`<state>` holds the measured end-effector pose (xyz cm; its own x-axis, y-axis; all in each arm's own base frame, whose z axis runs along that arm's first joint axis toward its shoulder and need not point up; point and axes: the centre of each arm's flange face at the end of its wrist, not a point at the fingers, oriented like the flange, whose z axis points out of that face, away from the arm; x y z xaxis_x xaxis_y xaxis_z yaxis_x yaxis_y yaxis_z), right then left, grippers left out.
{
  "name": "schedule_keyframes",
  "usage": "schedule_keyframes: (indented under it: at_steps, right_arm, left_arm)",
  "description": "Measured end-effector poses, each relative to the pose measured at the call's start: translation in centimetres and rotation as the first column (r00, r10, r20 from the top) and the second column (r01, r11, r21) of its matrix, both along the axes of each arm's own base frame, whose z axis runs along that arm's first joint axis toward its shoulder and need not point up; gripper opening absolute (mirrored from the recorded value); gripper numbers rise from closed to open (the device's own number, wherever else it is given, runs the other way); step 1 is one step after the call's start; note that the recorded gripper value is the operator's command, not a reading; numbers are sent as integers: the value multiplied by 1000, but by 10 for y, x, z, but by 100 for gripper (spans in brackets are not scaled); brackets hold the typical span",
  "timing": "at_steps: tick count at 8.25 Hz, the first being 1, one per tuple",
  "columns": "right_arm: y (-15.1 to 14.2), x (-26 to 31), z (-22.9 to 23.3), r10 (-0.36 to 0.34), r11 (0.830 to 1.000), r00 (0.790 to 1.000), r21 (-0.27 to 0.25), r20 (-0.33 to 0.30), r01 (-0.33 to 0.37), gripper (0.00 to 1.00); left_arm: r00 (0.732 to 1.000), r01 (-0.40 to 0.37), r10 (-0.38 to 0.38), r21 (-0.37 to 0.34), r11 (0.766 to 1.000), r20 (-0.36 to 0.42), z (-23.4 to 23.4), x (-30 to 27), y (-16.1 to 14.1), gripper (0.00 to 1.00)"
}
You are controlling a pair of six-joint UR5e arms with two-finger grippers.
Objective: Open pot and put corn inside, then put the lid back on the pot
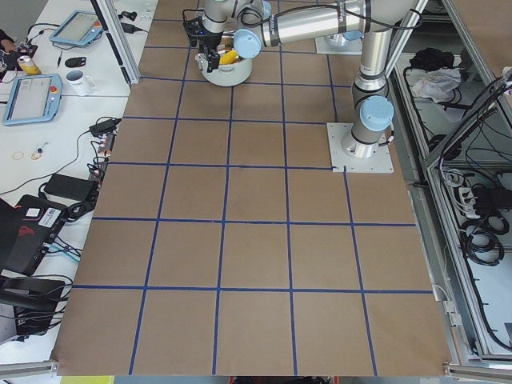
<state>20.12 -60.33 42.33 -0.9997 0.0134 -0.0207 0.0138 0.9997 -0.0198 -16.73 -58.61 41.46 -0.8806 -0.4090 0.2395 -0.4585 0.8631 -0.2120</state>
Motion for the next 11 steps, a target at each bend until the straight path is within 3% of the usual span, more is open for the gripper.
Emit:
schedule_keyframes:
  at_steps: [3, 6, 11]
  right_arm:
    - [0, 69, -25, -34, 999, 999, -16, 26, 35, 13]
    - [2, 81, -41, -36, 999, 999, 16, 34, 35, 13]
    - [4, 82, -50, -41, 998, 998, 39, 37, 39, 13]
  left_arm:
    - [991, 116, -121, 70, 991, 65, 32, 28, 30, 100]
    - [950, 226, -250, 139, 964, 186, 47, 38, 53, 100]
    - [932, 272, -306, 182, 945, 196, 69, 35, 85, 100]
